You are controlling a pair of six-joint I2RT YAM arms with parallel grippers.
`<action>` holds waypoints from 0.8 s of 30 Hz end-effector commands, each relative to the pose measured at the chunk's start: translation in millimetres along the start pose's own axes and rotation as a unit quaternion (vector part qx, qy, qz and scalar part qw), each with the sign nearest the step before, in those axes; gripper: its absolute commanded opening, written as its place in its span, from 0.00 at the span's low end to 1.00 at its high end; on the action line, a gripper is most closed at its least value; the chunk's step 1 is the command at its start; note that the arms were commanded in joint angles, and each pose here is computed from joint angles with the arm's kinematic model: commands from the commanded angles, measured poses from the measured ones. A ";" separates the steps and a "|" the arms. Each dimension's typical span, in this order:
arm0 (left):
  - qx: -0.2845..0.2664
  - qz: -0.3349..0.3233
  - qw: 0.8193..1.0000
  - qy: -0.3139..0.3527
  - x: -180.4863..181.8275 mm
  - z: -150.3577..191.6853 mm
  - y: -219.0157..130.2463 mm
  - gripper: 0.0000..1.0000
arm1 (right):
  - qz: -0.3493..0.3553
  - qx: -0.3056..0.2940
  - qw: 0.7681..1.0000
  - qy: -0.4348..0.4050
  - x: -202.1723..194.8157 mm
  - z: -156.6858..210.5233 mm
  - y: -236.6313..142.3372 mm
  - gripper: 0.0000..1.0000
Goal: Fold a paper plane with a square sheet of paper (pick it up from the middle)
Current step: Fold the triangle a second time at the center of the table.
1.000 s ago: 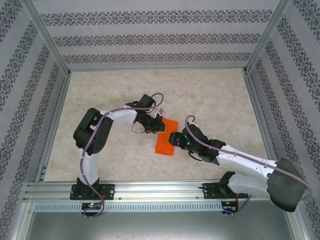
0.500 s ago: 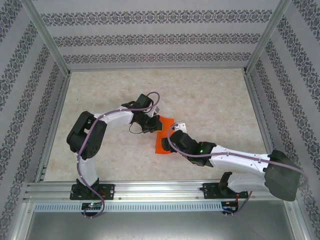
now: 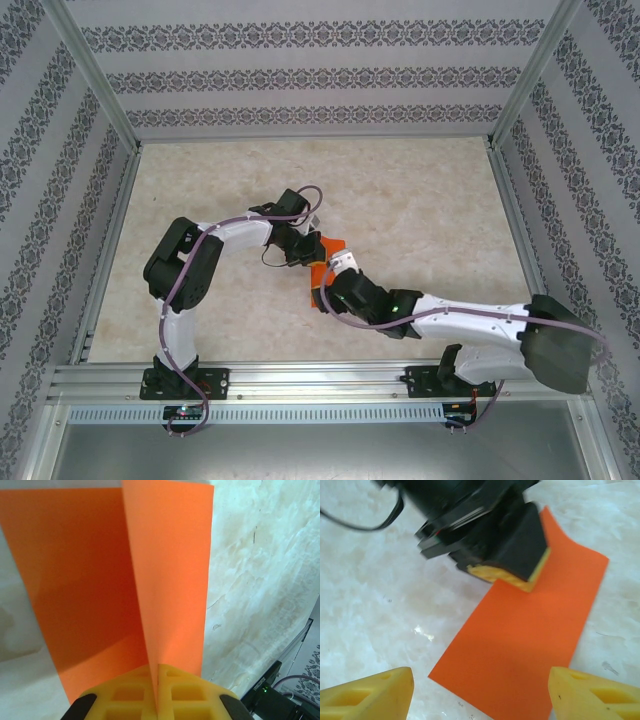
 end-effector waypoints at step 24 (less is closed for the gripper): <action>0.002 0.033 0.999 0.010 -19.6 -6.4 -13.2 0.29 | 0.124 0.010 0.982 -0.145 22.7 11.1 32.1 0.52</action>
Point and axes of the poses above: each hand's point on the last joint's axis, 136 mm out from that joint toward the fingers, its own y axis out along the fingers, its own x axis along the line the jaws close on, z = x × y, the point moved 4 cm from there along -y, back along the fingers, and after that the axes turned 5 degrees about y, right-handed, at the moved point
